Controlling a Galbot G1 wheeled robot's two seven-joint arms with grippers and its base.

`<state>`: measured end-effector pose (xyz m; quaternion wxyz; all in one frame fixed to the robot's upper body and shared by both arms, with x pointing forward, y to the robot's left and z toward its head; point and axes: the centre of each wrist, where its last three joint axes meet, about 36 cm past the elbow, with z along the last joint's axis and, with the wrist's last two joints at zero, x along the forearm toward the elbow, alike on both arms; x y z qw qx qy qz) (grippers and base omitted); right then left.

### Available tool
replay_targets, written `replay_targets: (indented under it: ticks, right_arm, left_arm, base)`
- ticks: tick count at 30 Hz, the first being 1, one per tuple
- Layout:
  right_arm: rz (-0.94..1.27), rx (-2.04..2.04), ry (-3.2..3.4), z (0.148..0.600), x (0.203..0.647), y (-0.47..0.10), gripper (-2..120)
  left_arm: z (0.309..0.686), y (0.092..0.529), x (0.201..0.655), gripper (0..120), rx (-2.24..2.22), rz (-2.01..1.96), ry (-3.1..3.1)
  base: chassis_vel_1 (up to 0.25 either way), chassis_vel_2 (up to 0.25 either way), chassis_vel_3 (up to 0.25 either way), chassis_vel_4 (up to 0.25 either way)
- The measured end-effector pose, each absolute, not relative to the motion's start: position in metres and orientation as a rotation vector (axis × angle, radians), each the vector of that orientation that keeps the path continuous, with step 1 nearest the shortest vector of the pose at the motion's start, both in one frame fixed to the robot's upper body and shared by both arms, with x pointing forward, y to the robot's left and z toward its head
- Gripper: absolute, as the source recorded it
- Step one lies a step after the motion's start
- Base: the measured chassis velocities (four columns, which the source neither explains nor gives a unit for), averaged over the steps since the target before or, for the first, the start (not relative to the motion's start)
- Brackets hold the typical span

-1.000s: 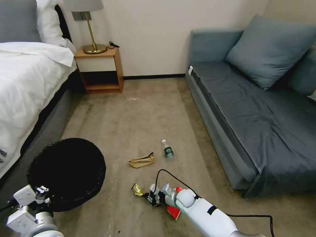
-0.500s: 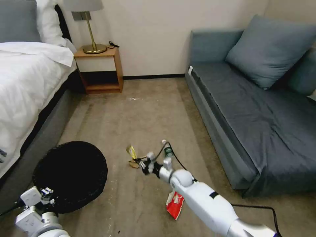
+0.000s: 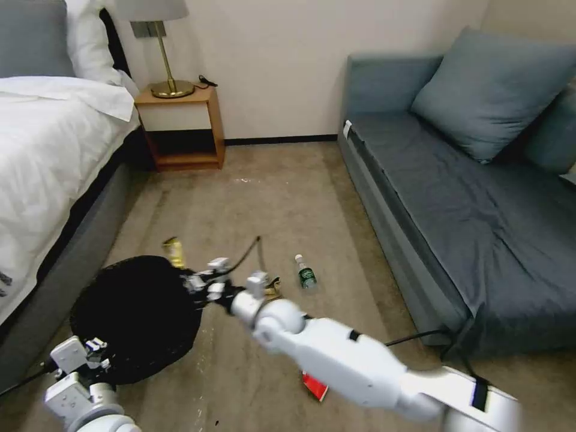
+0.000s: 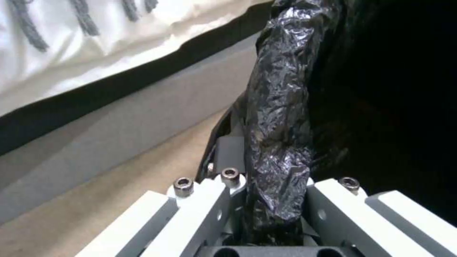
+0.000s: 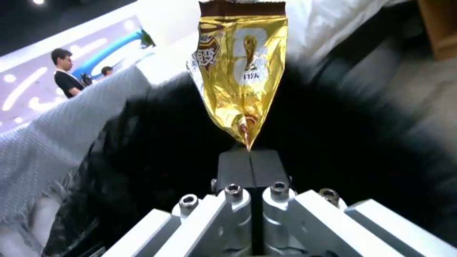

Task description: Pick up the trash bin, then pick up the garbage on the floor and place it into the trash bin.

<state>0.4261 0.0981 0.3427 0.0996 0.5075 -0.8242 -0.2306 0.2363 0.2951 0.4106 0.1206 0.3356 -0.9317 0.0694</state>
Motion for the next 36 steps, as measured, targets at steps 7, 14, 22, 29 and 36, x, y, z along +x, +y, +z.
replay_targets:
  ticks: [7,14,22,29,36]
  right_arm:
    - [-0.668,1.517,-2.421,0.336,0.400,0.126,0]
    - [-0.552,1.490,-2.457,0.321,0.394,0.117,0]
    - [-0.474,1.406,-2.526,0.311,0.392,0.103,20]
    - [-0.477,1.395,-2.531,0.310,0.385,0.106,43]
    - [-0.464,1.387,-2.553,0.311,0.384,0.092,70]
  left_arm:
    - [0.412,0.297,0.237,3,0.976,0.244,-2.724]
    - [0.414,0.297,0.238,3,0.974,0.252,-2.737]
    - [0.413,0.296,0.238,3,0.968,0.254,-2.742]
    - [0.407,0.298,0.236,3,0.985,0.241,-2.740]
    - [0.405,0.298,0.235,3,1.004,0.243,-2.736]
  base:
    - [0.000,0.000,0.000,0.000]
    - [0.000,0.000,0.000,0.000]
    - [0.000,0.000,0.000,0.000]
    - [0.000,0.000,0.000,0.000]
    - [0.000,0.000,0.000,0.000]
